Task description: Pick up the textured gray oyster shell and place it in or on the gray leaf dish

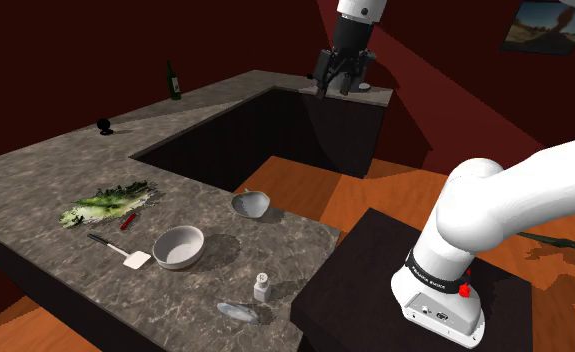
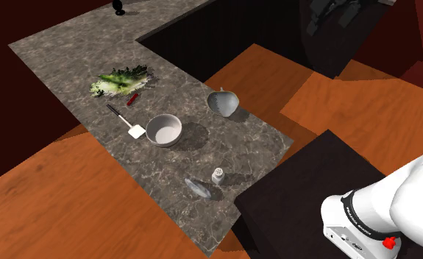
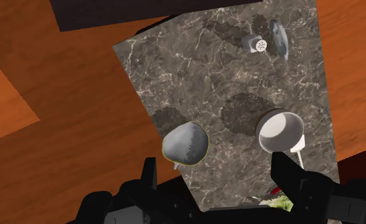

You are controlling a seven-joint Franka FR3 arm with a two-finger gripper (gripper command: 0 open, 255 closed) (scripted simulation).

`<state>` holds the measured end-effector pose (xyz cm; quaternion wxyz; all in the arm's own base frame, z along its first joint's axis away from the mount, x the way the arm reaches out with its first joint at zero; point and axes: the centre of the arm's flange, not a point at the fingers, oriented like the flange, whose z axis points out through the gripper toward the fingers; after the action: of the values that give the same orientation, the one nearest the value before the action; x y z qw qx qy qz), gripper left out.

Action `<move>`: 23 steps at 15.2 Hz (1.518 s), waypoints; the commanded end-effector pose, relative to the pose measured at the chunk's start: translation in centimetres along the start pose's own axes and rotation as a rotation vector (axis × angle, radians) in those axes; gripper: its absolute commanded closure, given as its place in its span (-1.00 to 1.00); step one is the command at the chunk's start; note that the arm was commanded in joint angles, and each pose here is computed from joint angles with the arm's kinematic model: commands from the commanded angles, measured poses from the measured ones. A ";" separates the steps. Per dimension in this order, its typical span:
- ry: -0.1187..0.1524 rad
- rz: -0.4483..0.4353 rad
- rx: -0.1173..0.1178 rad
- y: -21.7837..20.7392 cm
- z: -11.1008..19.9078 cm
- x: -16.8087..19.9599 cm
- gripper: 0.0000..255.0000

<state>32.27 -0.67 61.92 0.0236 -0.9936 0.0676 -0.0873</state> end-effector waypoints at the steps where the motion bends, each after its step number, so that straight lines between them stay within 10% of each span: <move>1: 0.000 0.000 0.000 0.0 0.0 0.0 -1.00; 23: -0.043 -0.197 -0.090 -18.0 23.6 -3.3 -1.00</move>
<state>35.37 17.54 40.49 -0.0265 -0.9972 -0.0226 -0.0656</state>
